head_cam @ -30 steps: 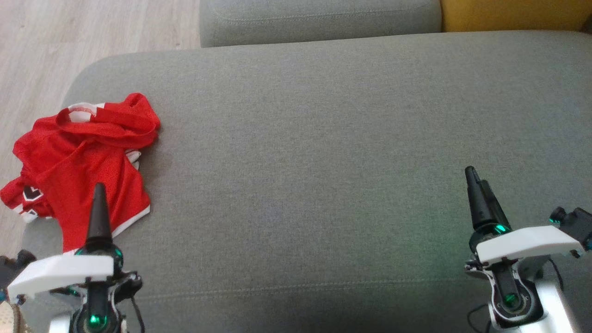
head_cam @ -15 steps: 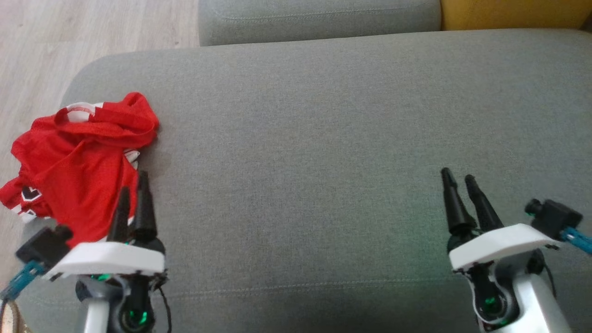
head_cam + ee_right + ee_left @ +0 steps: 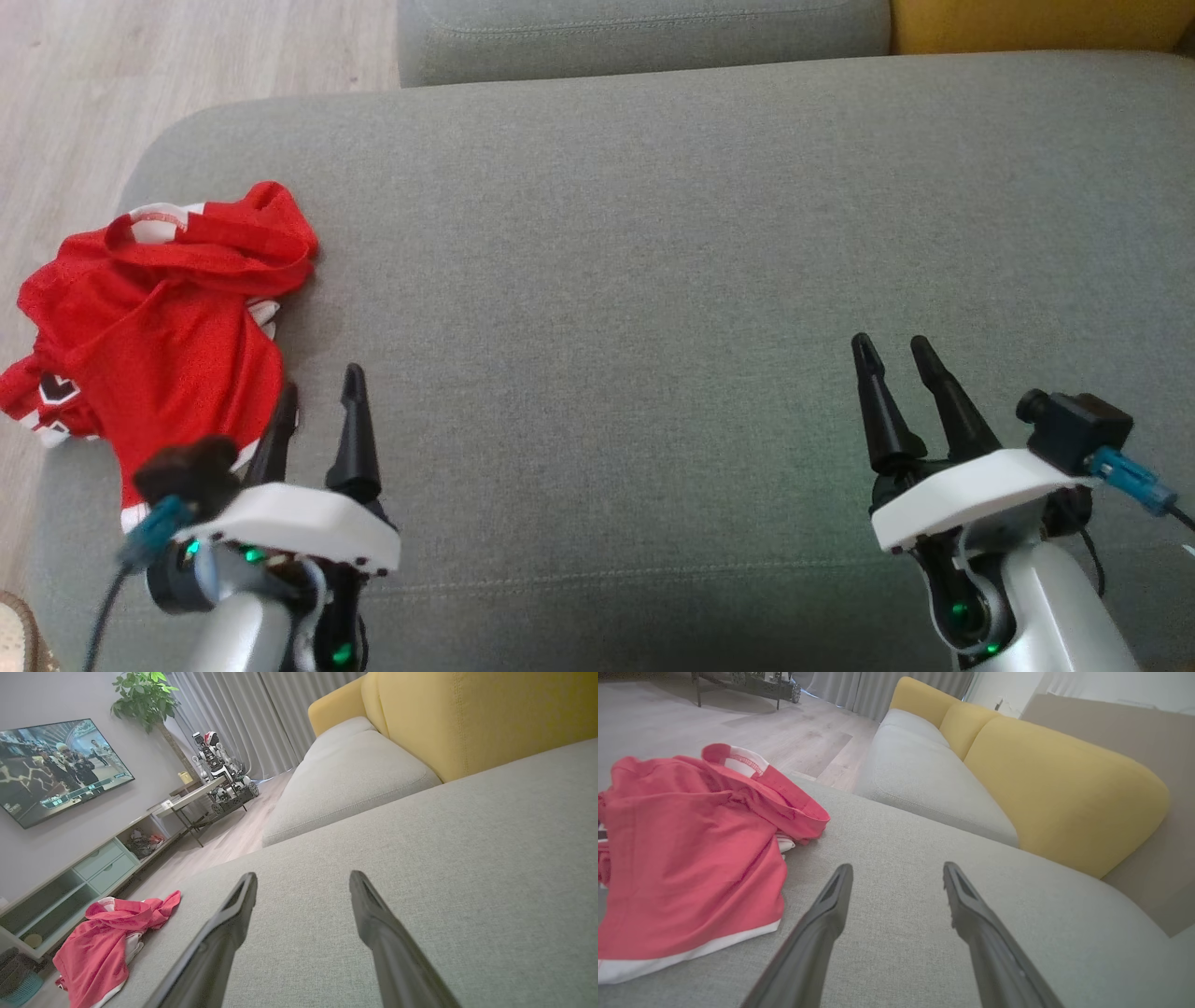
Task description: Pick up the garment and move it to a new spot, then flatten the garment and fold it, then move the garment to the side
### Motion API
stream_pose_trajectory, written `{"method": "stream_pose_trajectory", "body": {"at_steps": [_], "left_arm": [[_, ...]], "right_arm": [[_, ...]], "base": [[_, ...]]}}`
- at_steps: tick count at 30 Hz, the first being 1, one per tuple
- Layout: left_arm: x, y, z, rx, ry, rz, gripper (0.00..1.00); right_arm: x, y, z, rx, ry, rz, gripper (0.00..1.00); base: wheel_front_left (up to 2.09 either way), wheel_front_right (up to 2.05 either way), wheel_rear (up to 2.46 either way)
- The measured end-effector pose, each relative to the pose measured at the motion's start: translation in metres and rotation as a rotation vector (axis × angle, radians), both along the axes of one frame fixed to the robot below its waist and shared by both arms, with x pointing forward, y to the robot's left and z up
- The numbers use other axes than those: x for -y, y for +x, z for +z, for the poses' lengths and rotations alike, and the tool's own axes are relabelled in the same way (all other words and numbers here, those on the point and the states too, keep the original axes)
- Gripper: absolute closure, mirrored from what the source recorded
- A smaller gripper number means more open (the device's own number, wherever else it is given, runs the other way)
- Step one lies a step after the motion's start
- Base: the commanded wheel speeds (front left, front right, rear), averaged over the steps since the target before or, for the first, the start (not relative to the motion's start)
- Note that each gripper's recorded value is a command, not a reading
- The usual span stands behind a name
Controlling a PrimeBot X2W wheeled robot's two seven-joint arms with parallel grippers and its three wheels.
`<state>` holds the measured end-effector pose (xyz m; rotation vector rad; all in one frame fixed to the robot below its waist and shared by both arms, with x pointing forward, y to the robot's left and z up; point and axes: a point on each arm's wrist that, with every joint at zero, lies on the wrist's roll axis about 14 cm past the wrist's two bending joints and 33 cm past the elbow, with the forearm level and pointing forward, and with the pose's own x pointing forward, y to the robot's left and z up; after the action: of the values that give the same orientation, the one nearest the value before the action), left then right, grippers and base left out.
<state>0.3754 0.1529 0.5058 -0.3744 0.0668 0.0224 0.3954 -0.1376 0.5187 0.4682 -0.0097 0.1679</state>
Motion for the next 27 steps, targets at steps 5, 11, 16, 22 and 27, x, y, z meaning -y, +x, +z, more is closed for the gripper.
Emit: {"method": "stream_pose_trajectory", "body": {"at_steps": [5,11,16,22,27], "left_arm": [[0.007,0.003,-0.003,-0.004,0.132,-0.013,0.0],[0.011,0.002,-0.004,0.005,0.23,-0.017,0.0],[0.018,0.002,-0.001,0.034,0.307,-0.024,0.0],[0.023,0.0,0.004,0.075,0.391,-0.025,0.0],[0.029,-0.003,0.004,0.101,0.456,-0.04,0.0]], "right_arm": [[-0.002,0.001,0.002,0.022,-0.059,0.004,0.0],[-0.004,0.004,0.009,0.06,-0.122,0.009,0.0],[-0.005,0.005,0.013,0.088,-0.176,0.008,0.0],[-0.011,0.004,0.015,0.111,-0.245,0.026,0.0],[-0.015,0.003,0.016,0.131,-0.287,0.036,0.0]], "base": [[0.0,0.0,0.0],[0.0,0.0,0.0],[0.0,0.0,0.0],[0.0,0.0,0.0],[0.0,0.0,0.0]]}}
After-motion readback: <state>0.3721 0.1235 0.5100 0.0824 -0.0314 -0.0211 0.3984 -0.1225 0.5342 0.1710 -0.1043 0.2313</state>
